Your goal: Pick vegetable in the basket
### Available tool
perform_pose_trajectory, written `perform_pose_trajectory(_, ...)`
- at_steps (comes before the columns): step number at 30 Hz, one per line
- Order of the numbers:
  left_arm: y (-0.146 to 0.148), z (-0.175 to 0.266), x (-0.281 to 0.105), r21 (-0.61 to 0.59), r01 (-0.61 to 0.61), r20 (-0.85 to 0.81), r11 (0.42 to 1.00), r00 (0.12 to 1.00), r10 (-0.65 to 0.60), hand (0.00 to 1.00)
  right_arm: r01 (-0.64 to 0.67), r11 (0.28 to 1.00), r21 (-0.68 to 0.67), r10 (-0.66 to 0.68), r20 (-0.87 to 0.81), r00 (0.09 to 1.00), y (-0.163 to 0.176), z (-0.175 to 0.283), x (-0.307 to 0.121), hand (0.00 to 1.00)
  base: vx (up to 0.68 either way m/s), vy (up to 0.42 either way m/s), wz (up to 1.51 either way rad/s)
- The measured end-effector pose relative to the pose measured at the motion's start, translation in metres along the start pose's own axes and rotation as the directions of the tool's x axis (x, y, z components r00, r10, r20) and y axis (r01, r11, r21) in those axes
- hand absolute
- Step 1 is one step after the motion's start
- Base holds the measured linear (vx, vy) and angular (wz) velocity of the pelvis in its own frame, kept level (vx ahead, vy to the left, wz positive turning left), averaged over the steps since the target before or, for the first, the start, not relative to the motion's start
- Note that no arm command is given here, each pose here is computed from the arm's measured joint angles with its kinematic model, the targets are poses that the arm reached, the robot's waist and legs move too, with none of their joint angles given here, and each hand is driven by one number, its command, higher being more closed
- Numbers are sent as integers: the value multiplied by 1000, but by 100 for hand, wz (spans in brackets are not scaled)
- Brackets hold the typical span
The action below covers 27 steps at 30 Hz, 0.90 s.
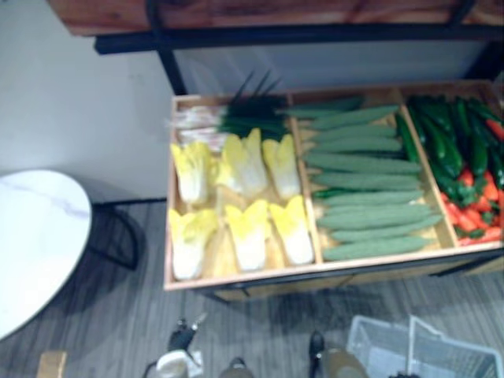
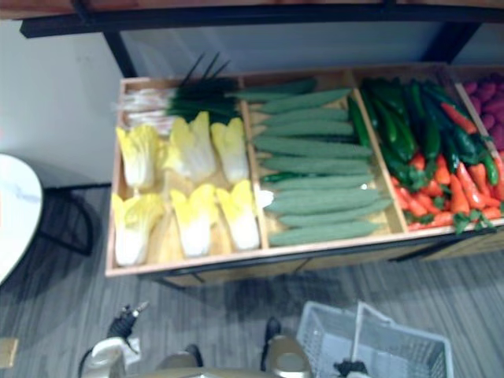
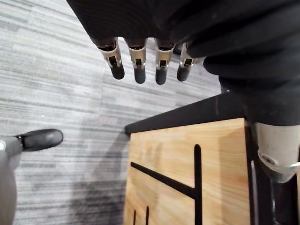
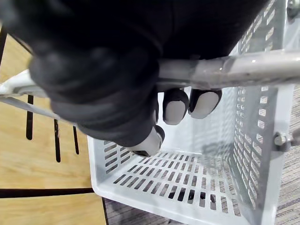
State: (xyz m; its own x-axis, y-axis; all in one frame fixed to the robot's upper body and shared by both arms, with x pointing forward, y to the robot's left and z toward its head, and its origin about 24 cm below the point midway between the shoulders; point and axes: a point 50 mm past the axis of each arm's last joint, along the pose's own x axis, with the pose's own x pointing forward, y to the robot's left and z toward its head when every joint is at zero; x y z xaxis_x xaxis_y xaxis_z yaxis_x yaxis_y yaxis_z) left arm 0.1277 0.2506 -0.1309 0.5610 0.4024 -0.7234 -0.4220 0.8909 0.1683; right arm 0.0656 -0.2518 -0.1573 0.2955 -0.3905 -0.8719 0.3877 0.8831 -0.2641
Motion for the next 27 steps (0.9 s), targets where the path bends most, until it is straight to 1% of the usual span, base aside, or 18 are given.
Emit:
perform_pose_trajectory(1, 2, 2, 0, -23, -15, 7, 1000, 1000, 16, 0, 1, 1000, 0, -1, -2, 1000, 0, -1, 0, 100, 2, 27, 4)
perform_pose_trajectory(3, 13, 11, 1, -169, -89, 40, 982, 994, 97, 0, 5, 1000, -1, -5, -10, 1000, -1, -4, -1, 100, -27, 36, 16)
perform_pose_trajectory(4, 17, 14, 1, -204, -107, 53, 973, 991, 120, 0, 6, 1000, -1, -6, -12, 1000, -1, -5, -1, 100, -62, 35, 19)
perform_pose_trajectory(5, 26, 18, 0, -298, -149, 72, 943, 981, 178, 0, 9, 1000, -2, -9, -15, 1000, -2, -6, -1, 100, -60, 25, 11)
perform_pose_trajectory(6, 31, 21, -1, -341, -168, 78, 925, 975, 206, 0, 9, 1000, -3, -9, -17, 1000, -2, -6, -1, 100, -89, 21, 14)
perform_pose_trajectory(8, 53, 34, -5, -494, -224, 121, 840, 939, 321, 0, 13, 1000, -3, -13, -23, 1000, -3, -9, -2, 100, -98, -4, 24)
perform_pose_trajectory(9, 58, 39, -6, -533, -223, 138, 816, 929, 344, 0, 16, 1000, -1, -16, -26, 1000, -4, -10, -2, 100, -76, -14, 28)
perform_pose_trajectory(11, 78, 56, -13, -656, -218, 191, 723, 878, 438, 0, 32, 999, 16, -31, -41, 999, -9, -15, -3, 100, -103, -22, 14)
perform_pose_trajectory(14, 95, 74, -20, -717, -197, 250, 669, 823, 510, 0, 53, 998, 22, -52, -55, 997, -14, -21, -4, 100, -112, -38, 6)
perform_pose_trajectory(16, 96, 85, -23, -718, -176, 289, 673, 804, 519, 0, 58, 998, 19, -57, -57, 997, -16, -22, -4, 100, -61, -18, 10)
perform_pose_trajectory(17, 94, 98, -27, -695, -163, 339, 700, 784, 520, 0, 61, 998, 18, -60, -58, 997, -17, -23, -5, 100, -43, -14, 14)
perform_pose_trajectory(18, 88, 114, -30, -646, -139, 411, 751, 766, 495, 0, 63, 998, 17, -61, -58, 996, -17, -23, -5, 100, -46, -14, 10)
perform_pose_trajectory(19, 84, 120, -32, -620, -128, 444, 774, 756, 481, 0, 64, 998, 16, -63, -56, 996, -17, -23, -5, 100, 0, 0, 0)
perform_pose_trajectory(20, 70, 135, -35, -543, -101, 521, 834, 738, 429, 0, 67, 998, 15, -67, -54, 996, -17, -23, -5, 100, -22, -8, -3)
perform_pose_trajectory(21, 63, 140, -36, -515, -85, 547, 853, 733, 403, 0, 68, 998, 14, -68, -54, 996, -18, -23, -5, 100, 0, -4, -4)
perform_pose_trajectory(22, 47, 148, -39, -450, -52, 597, 892, 725, 343, 0, 69, 998, 12, -68, -56, 996, -18, -24, -5, 100, 0, 0, 0)
perform_pose_trajectory(24, 23, 156, -45, -358, 3, 654, 934, 715, 249, 0, 70, 998, 8, -69, -55, 996, -19, -24, -5, 100, 51, 8, -6)
perform_pose_trajectory(27, -12, 161, -51, -240, 95, 703, 966, 703, 105, 0, 65, 998, -2, -65, -32, 997, -18, -19, -5, 100, 73, 13, -16)
